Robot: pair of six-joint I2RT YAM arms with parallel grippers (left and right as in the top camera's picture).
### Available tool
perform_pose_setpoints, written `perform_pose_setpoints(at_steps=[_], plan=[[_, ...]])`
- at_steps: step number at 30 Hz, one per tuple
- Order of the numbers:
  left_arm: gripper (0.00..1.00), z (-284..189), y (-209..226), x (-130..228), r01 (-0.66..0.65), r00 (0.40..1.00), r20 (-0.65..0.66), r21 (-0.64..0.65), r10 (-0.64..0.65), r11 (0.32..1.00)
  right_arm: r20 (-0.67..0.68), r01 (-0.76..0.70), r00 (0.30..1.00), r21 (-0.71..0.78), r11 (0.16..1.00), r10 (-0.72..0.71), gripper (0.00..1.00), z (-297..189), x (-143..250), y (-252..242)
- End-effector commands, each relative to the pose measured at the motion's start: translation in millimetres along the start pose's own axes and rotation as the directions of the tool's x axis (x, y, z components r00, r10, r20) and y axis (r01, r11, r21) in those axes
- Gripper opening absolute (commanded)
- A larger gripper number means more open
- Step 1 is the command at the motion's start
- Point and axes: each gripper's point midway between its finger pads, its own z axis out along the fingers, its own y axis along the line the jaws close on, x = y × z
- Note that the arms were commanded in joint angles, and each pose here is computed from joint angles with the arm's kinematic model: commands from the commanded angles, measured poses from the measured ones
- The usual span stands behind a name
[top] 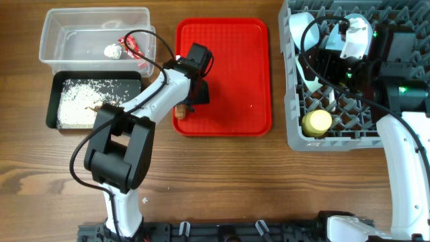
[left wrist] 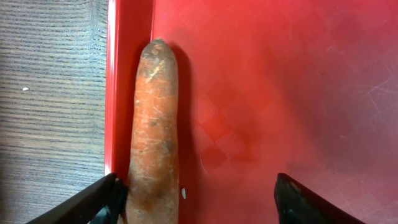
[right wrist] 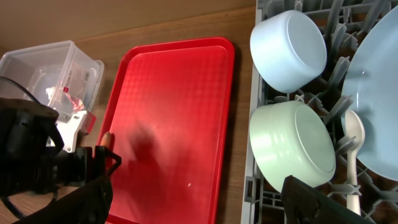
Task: Sort waste into correct bins and load items into the dishwasher rack
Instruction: 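Reach the left gripper to the carrot on the red tray and grasp it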
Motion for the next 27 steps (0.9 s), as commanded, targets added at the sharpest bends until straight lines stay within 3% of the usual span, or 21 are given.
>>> perform_pose_setpoints(at_steps=[1, 8, 14, 20, 23, 27], plan=[[0.73, 10.9, -1.9, 8.8, 0.009, 0.999, -0.037, -0.001, -0.009, 1.000, 0.007, 0.004, 1.000, 0.010, 1.000, -0.004, 0.89, -0.6, -3.8, -0.8], [0.54, 11.1, -4.2, 13.9, 0.008, 0.998, -0.061, 0.016, -0.007, 1.000, 0.007, 0.003, 1.000, 0.010, 1.000, -0.003, 0.89, -0.6, -3.8, -0.8], [0.68, 10.2, -3.1, 24.8, 0.003, 0.994, -0.109, 0.018, -0.001, 1.000, 0.007, 0.004, 1.000, 0.012, 1.000, -0.004, 0.89, -0.6, -3.7, -1.3], [0.66, 9.1, 2.6, 34.7, -0.008, 0.989, -0.149, -0.003, 0.007, 1.000, 0.009, 0.004, 1.000, 0.032, 0.999, -0.004, 0.89, -0.7, -4.1, -4.6], [0.59, 9.1, 2.4, 34.4, -0.008, 0.989, -0.148, -0.003, 0.007, 1.000, 0.008, 0.003, 1.000, 0.032, 0.999, -0.004, 0.89, -0.7, -4.0, -4.6], [0.35, 9.4, 1.5, 32.8, -0.006, 0.990, -0.141, 0.001, 0.006, 1.000, 0.008, 0.003, 1.000, 0.032, 0.999, -0.004, 0.89, -0.7, -3.9, -4.7]])
